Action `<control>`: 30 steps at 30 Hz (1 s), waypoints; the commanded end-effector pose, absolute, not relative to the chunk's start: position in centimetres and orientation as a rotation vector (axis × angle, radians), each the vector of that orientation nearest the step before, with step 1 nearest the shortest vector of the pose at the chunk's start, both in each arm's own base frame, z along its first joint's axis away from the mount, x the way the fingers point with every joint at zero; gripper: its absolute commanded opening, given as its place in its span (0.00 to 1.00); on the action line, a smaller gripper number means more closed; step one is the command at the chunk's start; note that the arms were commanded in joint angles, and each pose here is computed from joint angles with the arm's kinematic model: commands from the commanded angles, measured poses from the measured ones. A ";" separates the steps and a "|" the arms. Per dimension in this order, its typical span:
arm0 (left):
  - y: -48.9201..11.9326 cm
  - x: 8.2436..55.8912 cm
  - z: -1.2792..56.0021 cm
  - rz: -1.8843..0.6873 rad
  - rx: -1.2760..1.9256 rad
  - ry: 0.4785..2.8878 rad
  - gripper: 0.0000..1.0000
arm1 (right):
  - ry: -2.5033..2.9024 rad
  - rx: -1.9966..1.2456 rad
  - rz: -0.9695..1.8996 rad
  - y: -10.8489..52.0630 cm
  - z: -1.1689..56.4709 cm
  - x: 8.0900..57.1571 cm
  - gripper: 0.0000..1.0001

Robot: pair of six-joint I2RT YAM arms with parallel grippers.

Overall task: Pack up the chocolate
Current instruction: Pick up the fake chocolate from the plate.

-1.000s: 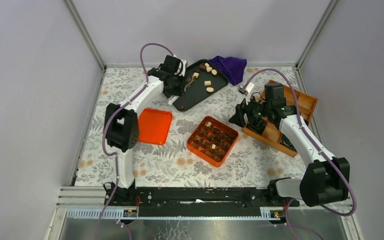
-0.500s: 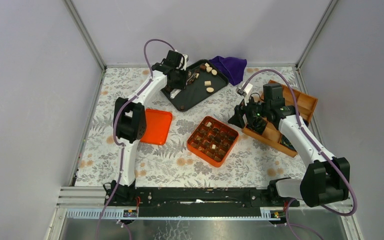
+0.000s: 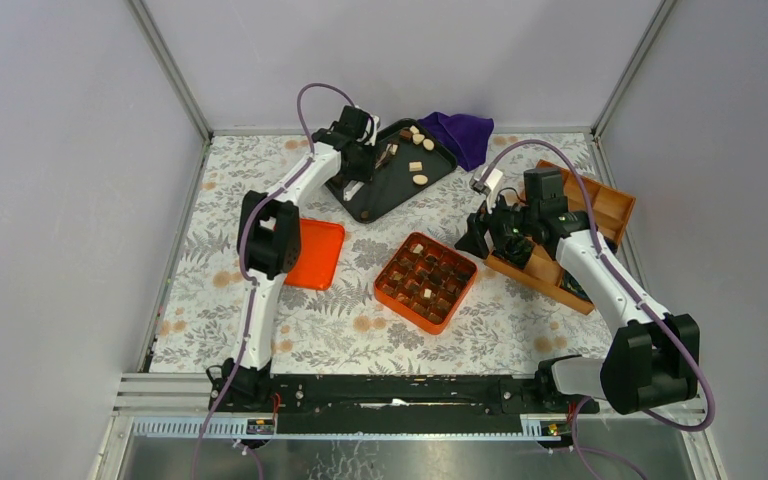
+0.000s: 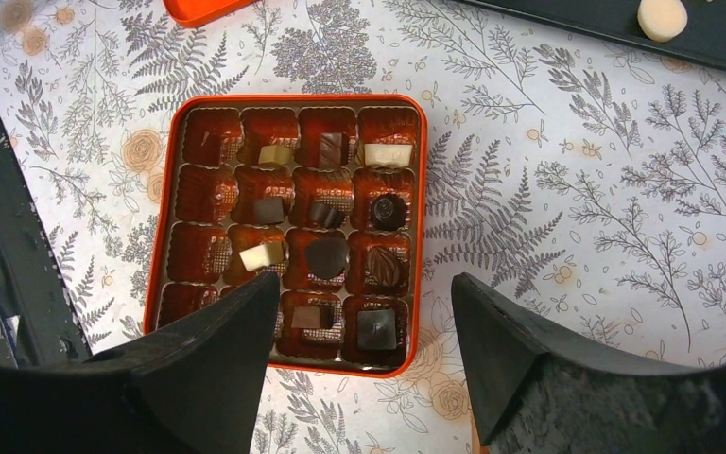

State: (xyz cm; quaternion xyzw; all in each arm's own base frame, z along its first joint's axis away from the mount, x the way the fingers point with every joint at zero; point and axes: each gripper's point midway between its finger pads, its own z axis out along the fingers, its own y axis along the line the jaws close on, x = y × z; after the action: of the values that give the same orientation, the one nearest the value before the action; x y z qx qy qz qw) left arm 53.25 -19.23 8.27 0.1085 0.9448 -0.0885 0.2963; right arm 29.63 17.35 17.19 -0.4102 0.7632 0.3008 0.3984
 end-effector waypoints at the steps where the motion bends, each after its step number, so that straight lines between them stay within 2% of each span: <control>1: -18.5 55.0 9.8 -0.195 0.289 2.453 0.45 | 1.904 -1.074 0.754 17.8 17.6 29.9 0.75; 6: -18.8 55.0 9.3 -0.215 0.289 2.460 0.40 | 1.911 -1.079 0.752 17.9 17.4 29.9 0.75; 9: -19.1 54.9 9.4 -0.238 0.291 2.462 0.27 | 1.913 -1.080 0.749 17.9 17.3 29.9 0.75; 12: -19.3 54.9 9.9 -0.256 0.286 2.453 0.06 | 1.915 -1.079 0.748 17.9 17.3 29.9 0.75; 14: -19.4 54.9 11.0 -0.269 0.273 2.436 0.00 | 1.916 -1.080 0.749 17.9 17.3 29.9 0.75; 20: -20.5 54.0 17.0 -0.377 0.252 2.318 0.00 | 1.915 -1.078 0.755 17.9 17.3 29.8 0.75; 30: -20.1 48.6 23.7 -0.501 0.220 2.203 0.00 | 1.912 -1.069 0.759 17.9 17.2 29.7 0.75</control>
State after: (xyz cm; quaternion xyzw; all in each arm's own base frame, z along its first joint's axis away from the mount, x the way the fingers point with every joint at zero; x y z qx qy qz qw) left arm 49.02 -19.82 19.12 0.0959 0.9113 -0.1609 0.3665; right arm 29.57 17.41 16.48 -0.4147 0.7675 0.2963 0.3887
